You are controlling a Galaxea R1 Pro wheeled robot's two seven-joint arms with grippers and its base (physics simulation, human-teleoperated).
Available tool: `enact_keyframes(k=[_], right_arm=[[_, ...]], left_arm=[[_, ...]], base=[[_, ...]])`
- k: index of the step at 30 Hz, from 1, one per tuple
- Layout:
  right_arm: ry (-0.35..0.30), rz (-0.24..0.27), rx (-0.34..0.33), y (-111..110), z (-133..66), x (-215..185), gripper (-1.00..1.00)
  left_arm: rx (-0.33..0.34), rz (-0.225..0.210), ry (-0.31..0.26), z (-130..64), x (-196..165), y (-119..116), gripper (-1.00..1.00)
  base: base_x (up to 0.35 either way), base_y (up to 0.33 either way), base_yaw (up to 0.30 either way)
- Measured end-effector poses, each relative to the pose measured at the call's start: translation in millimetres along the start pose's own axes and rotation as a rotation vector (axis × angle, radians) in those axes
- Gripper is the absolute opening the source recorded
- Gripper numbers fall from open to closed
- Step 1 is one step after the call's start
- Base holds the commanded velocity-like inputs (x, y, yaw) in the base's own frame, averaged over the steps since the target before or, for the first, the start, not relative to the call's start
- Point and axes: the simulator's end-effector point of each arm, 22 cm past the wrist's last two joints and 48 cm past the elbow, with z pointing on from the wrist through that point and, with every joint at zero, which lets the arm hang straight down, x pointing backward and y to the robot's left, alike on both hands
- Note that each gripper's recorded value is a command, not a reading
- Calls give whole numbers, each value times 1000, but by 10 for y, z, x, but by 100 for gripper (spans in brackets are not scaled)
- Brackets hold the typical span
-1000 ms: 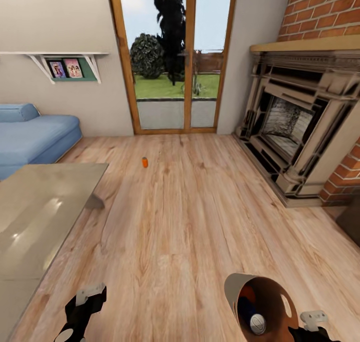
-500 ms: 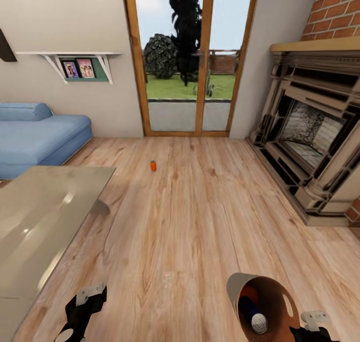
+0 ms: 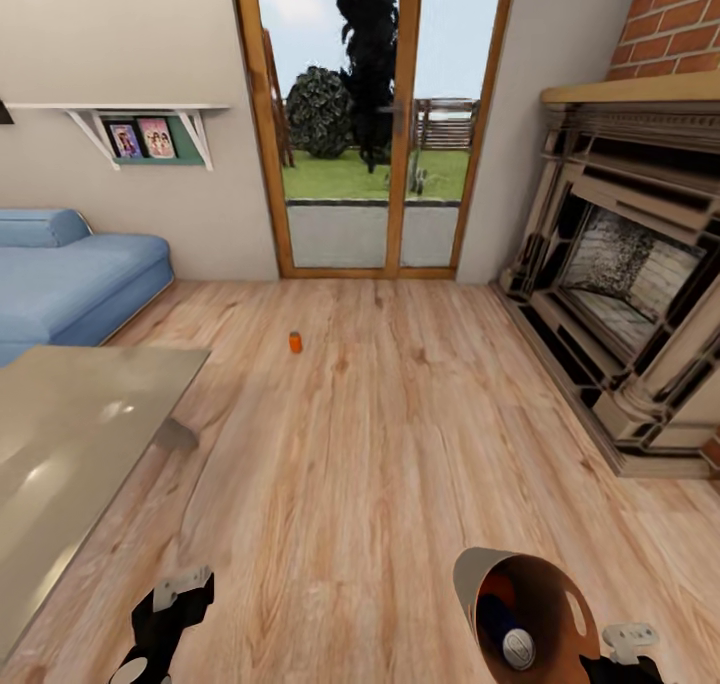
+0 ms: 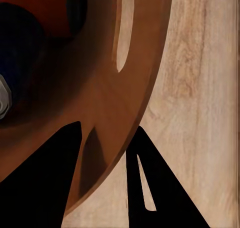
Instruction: Put the three can of soda from the living room inside the tash can in the kitchen.
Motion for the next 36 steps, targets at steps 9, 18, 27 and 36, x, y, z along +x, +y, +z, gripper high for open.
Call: enact_keyframes(k=[9,18,27,36], right_arm=[[1,0,0,3,1,3,-100],[2,-2,-1,8,4,9,-100],[7,0,-3,19,8,32,-100],[7,1,-3,21,10,31,-100]], left_arm=[[0,-1,0,0,0,0,100],[0,-1,-1,0,-2,-2,100],[0,-1,-1,0,-3,-2,100],[0,-1,-2,0,-4,-2,100]], base=[[280,-193,0],[279,-185,51],[279,-192,203],[279,-200,206]])
